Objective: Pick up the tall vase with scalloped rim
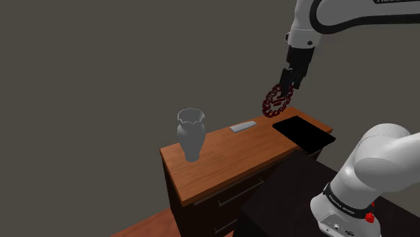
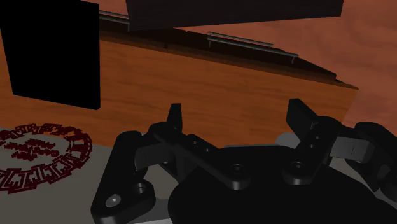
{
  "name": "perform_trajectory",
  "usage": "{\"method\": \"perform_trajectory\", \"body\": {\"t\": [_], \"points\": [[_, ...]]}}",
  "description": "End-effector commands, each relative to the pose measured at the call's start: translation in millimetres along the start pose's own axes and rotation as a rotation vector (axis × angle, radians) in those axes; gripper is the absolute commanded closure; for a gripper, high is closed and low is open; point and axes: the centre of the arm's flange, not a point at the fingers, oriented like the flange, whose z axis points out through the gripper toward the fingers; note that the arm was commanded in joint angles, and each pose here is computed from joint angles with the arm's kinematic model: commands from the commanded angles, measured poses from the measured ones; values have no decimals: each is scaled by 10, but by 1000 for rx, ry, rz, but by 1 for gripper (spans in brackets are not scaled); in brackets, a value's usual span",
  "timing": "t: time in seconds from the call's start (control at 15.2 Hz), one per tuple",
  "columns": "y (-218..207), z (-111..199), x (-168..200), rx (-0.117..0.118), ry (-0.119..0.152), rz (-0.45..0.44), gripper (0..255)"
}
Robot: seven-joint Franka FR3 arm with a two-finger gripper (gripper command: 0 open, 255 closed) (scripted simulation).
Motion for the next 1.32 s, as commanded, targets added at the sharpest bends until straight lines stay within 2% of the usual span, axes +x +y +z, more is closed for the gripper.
{"method": "perform_trajectory", "body": {"t": [0.0, 1.25], "points": [[0, 0, 0, 0, 0, 0, 0], [-733, 861, 2360, 175, -127, -135, 0]]}}
